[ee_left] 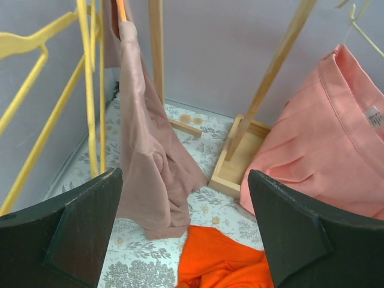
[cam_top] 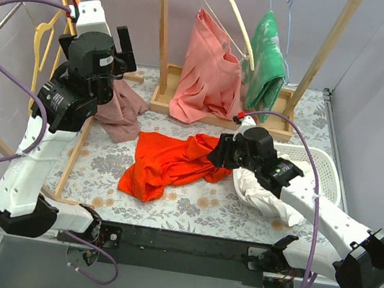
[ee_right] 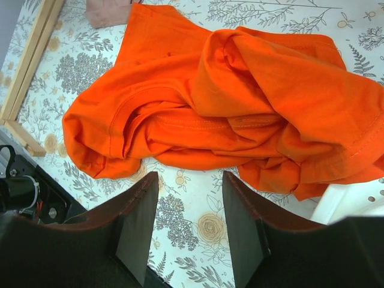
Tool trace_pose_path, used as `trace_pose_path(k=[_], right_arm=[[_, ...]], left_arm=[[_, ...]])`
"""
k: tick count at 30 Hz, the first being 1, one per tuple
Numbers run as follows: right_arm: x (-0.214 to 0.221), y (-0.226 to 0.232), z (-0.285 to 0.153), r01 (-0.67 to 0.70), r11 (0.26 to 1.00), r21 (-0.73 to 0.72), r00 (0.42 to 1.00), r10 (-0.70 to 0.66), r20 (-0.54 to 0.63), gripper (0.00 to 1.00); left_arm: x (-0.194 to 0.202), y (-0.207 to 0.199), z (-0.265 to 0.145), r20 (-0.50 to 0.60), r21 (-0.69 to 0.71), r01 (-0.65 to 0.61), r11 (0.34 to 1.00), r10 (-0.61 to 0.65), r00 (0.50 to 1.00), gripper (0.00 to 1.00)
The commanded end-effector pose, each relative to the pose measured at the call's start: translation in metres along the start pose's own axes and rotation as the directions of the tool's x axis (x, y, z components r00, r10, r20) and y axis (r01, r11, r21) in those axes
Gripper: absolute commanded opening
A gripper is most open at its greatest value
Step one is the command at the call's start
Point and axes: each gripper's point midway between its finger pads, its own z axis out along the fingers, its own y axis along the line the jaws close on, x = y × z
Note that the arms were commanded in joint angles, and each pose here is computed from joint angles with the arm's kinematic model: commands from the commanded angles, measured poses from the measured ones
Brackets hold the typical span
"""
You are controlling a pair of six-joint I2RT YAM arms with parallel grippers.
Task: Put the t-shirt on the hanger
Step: Pick up the hanger from the clothesline.
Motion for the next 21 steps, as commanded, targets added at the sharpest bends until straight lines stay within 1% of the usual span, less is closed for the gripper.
trace_pose_path(k=[1,4,6,9,17,21], right_arm=[[-0.012,0.013,-0.008,0.037,0.998,-0.047,0.999,-0.035,0.039,0.55],[-0.008,0.012,-0.012,0.044,0.998,-0.05,0.999,-0.042,0.028,0.54],[-0.006,0.013,-0.014,0.044,0.997,-0.057,0.999,-0.043,0.026,0.53],[0.0,0.012,-0.018,0.037,0.997,-0.062,0.999,-0.035,0.025,0.52],[0.003,0.015,-0.026,0.049,0.995,-0.083,0.999,-0.047,0.021,0.5],[0.007,0.014,-0.023,0.053,0.995,-0.088,0.999,-0.053,0.0,0.49]], left_arm=[[-0.027,0.02,0.001,0.047,-0.051,0.006,0.999,-0.004,0.999,0.87],[-0.037,0.03,0.004,0.062,-0.061,0.037,0.997,-0.034,0.998,0.87],[-0.036,0.031,0.009,0.055,-0.062,0.053,0.997,-0.05,0.997,0.87],[-0.026,0.033,0.02,0.015,-0.061,0.051,0.997,-0.051,0.999,0.86],[-0.005,0.054,0.042,-0.043,-0.082,0.103,0.991,-0.107,0.993,0.83],[0.004,0.064,0.052,-0.06,-0.111,0.111,0.988,-0.119,0.991,0.79]])
